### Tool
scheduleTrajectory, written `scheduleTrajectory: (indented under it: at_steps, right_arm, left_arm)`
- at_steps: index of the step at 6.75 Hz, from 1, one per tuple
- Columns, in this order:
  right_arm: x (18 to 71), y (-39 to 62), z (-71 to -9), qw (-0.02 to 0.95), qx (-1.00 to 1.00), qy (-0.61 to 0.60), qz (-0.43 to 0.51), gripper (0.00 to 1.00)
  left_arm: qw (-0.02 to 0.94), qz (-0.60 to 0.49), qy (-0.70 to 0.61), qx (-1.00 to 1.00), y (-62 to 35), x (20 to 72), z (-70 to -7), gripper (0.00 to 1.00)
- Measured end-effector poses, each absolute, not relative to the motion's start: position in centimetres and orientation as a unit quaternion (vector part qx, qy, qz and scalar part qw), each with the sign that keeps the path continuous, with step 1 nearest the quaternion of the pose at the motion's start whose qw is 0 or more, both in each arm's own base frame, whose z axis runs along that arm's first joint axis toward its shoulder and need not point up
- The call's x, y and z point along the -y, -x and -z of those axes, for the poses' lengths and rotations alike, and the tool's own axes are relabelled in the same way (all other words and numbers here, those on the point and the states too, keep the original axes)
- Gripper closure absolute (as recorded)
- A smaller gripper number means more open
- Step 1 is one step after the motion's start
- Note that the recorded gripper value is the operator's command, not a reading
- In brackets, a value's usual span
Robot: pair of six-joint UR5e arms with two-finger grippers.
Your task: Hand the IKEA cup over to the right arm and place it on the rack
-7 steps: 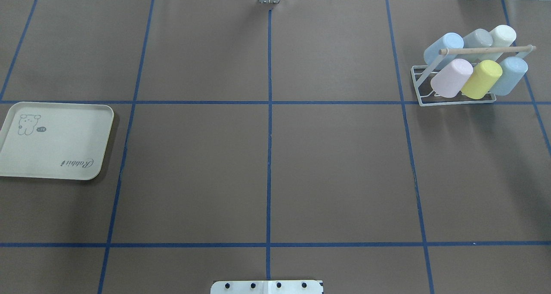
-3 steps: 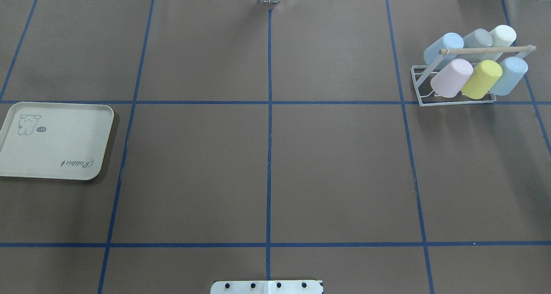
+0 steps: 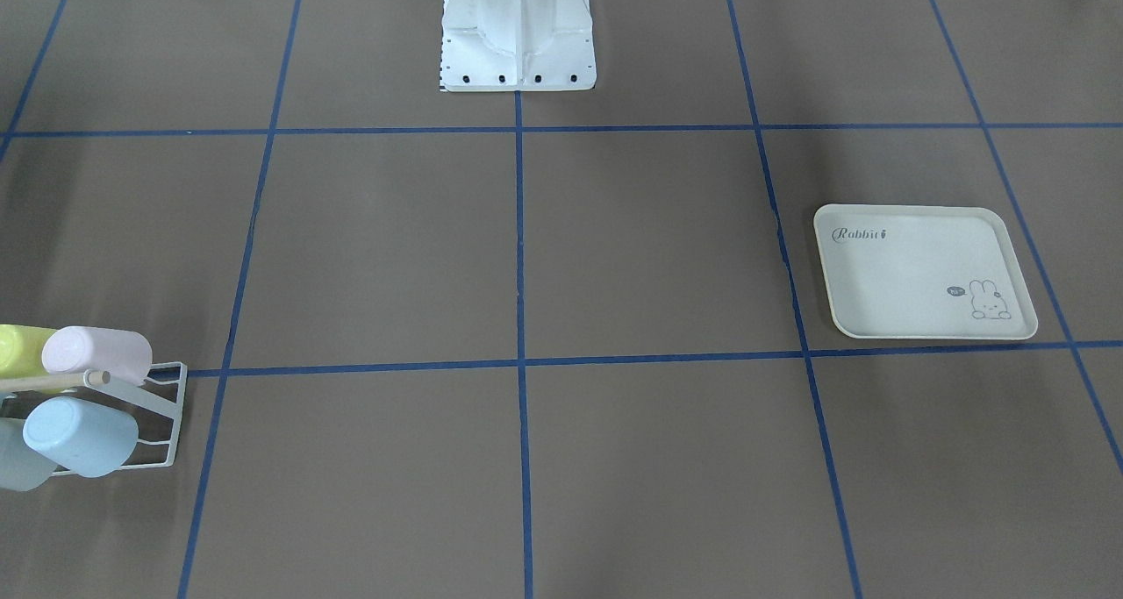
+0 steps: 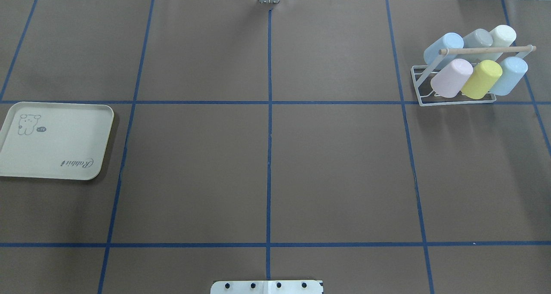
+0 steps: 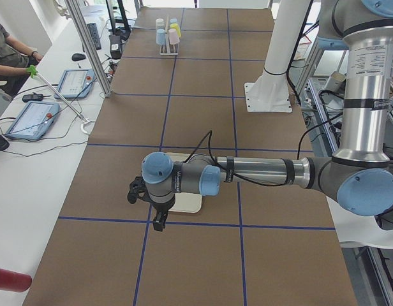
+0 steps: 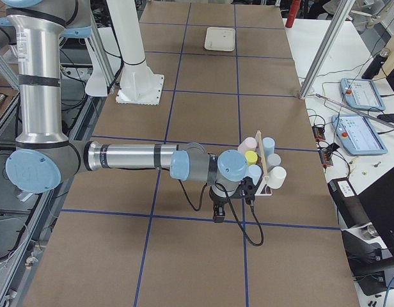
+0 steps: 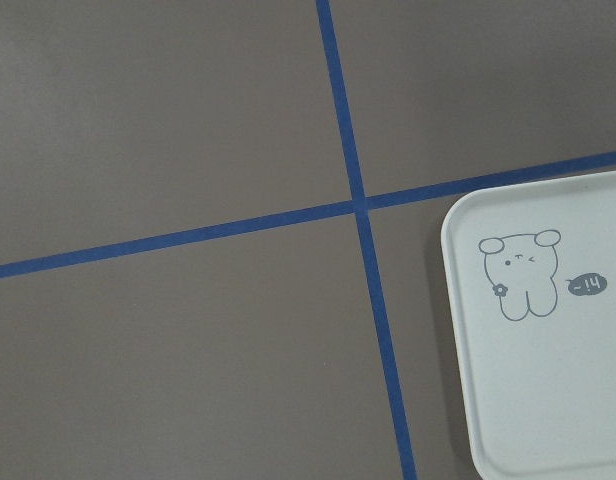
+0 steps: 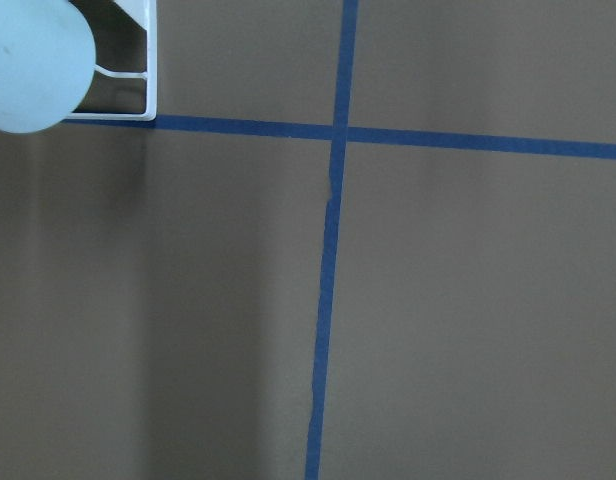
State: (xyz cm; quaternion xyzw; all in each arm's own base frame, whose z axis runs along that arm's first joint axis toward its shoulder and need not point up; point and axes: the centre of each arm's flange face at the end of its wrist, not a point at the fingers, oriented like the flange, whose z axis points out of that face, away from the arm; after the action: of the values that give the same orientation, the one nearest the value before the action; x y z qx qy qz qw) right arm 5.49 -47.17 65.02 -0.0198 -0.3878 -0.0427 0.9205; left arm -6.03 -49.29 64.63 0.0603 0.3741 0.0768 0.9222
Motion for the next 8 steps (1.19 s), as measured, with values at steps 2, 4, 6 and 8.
scheduleTrajectory:
  at_steps: [2,4,6,8]
  right_arm:
    - [47.4,-7.3,-64.2,0.922,0.387,0.004,0.030,0.00]
    - [47.4,-9.6,-63.1,0.922,0.386,-0.010,0.010,0.00]
    - [47.2,-10.4,-61.9,0.923,0.385,-0.005,-0.002,0.00]
    - [47.3,-10.6,-61.6,0.923,0.385,-0.001,-0.005,0.00]
  left_arm:
    - [0.922,-0.077,-0.059,-0.375,6.0,49.2,-64.6,0.00]
    - [0.922,-0.076,-0.058,-0.375,6.0,49.2,-64.7,0.00]
    - [0.922,-0.074,-0.058,-0.376,6.0,49.2,-64.6,0.00]
    - [0.922,-0.073,-0.058,-0.377,6.0,49.2,-64.6,0.00]
